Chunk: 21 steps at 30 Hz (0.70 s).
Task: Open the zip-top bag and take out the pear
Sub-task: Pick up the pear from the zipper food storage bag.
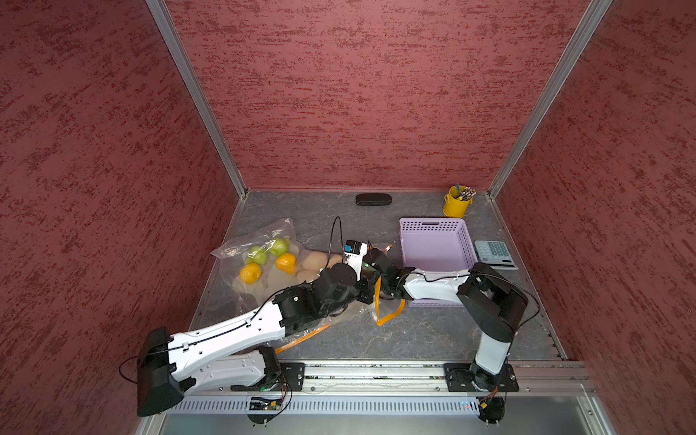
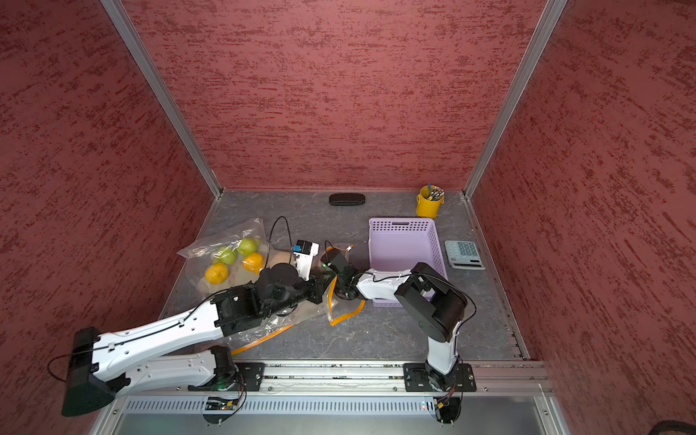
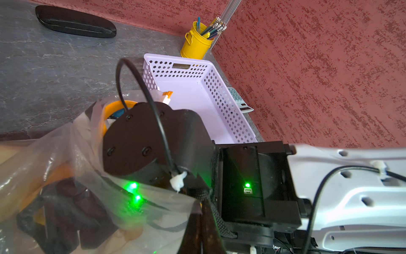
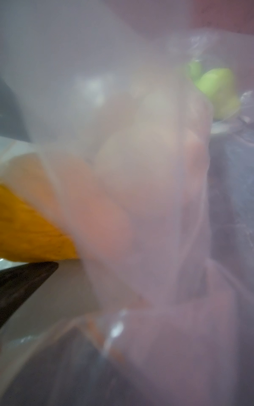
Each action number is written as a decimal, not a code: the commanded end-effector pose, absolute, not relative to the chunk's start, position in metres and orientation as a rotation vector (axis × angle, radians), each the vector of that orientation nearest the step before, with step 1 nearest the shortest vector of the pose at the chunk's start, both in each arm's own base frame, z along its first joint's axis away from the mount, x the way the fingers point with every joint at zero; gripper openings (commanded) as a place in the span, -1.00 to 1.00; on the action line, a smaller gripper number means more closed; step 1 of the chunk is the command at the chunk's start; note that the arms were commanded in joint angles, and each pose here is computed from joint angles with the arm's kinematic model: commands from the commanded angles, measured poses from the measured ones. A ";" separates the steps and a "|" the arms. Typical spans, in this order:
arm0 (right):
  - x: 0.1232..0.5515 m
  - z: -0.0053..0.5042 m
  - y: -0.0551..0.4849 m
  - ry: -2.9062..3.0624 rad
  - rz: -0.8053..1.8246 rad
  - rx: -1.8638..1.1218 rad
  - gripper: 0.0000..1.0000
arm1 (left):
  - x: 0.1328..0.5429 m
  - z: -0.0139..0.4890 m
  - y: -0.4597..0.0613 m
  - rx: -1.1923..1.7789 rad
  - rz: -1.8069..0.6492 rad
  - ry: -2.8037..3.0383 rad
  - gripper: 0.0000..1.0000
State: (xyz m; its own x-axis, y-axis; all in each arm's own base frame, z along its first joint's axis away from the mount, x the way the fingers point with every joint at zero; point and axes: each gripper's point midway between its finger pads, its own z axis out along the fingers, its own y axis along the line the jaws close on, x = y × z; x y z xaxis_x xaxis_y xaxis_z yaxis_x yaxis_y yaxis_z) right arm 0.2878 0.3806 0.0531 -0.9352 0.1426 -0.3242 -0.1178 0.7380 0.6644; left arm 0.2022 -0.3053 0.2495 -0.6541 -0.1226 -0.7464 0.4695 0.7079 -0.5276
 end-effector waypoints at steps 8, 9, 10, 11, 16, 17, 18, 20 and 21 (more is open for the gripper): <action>0.301 0.045 0.377 2.544 1.033 0.065 0.36 | 0.195 0.273 -0.312 0.269 -1.058 2.021 -1.00; 0.301 0.048 0.377 2.535 1.038 0.054 0.33 | 0.196 0.274 -0.310 0.262 -1.053 2.019 -1.00; 0.301 0.054 0.377 2.518 1.050 0.044 0.29 | 0.198 0.272 -0.307 0.254 -1.044 2.024 -1.00; 0.301 0.060 0.378 2.500 1.069 0.035 0.27 | 0.199 0.272 -0.304 0.242 -1.040 2.026 -1.00; 0.285 0.092 0.372 2.465 1.129 -0.047 0.19 | 0.216 0.270 -0.283 0.178 -0.961 2.038 -1.00; 0.279 0.096 0.370 2.469 1.143 -0.061 0.17 | 0.220 0.269 -0.278 0.165 -0.948 2.042 -1.00; 0.273 0.103 0.368 2.462 1.169 -0.078 0.16 | 0.223 0.268 -0.275 0.155 -0.934 2.046 -1.00; 0.262 0.112 0.363 2.466 1.197 -0.107 0.15 | 0.229 0.265 -0.270 0.146 -0.898 2.058 -1.00; 0.258 0.118 0.360 2.465 1.204 -0.121 0.15 | 0.231 0.261 -0.269 0.145 -0.882 2.073 -1.00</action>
State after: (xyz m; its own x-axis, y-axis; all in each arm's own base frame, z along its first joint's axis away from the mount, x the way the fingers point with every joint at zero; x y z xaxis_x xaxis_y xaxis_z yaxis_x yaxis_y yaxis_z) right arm 0.2711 0.3635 0.1036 -0.9145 0.1424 -0.3787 -0.2014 0.6515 0.7314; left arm 0.2251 -0.2748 0.2625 -0.6313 -0.2153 -0.7450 0.4134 0.7194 -0.5582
